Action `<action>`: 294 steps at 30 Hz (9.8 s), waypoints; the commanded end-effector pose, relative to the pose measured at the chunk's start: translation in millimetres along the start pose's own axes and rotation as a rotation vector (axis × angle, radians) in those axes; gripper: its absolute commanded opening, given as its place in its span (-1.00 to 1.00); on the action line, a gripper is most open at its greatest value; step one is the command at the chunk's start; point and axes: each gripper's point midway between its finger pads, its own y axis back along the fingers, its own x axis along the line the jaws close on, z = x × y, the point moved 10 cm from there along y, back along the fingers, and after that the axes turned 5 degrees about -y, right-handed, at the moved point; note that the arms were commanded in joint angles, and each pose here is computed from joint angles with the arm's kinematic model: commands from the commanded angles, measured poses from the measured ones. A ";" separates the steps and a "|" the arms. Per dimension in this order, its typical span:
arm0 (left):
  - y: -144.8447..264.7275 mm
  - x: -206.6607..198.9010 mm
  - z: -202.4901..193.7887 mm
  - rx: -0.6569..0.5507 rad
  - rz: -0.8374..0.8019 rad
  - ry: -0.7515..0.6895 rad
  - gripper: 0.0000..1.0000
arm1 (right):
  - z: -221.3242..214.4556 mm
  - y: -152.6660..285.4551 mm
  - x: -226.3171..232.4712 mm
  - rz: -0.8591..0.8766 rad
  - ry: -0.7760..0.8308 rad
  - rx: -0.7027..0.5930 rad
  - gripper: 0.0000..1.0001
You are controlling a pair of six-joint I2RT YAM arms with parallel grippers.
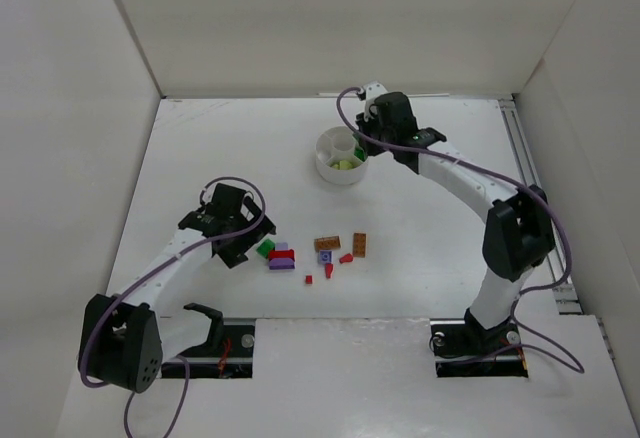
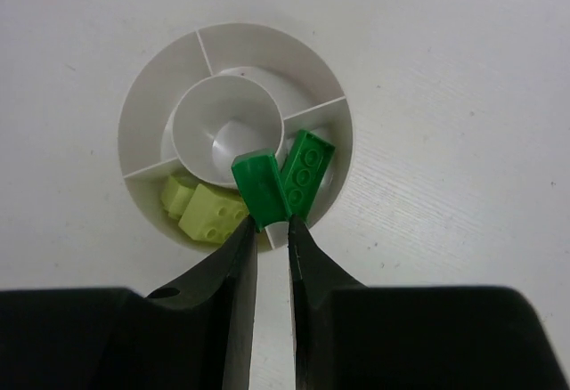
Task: Sort the legos into containers by color
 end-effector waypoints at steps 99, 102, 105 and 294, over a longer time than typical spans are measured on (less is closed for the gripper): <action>148.7 -129.9 25.1 -0.381 -0.780 0.039 -0.32 | 0.0 116.6 119.1 0.969 0.007 -0.330 0.57; 150.0 -131.4 23.5 -0.383 -0.792 0.026 -0.32 | 7.8 117.9 123.8 0.974 0.002 -0.349 0.59; 151.8 -133.1 21.2 -0.374 -0.809 0.017 -0.32 | 15.1 112.9 125.4 0.955 -0.013 -0.359 0.59; 5.8 -140.4 -102.7 -0.230 -0.117 -0.772 -0.36 | -108.0 123.4 -34.8 0.051 -0.114 0.030 0.08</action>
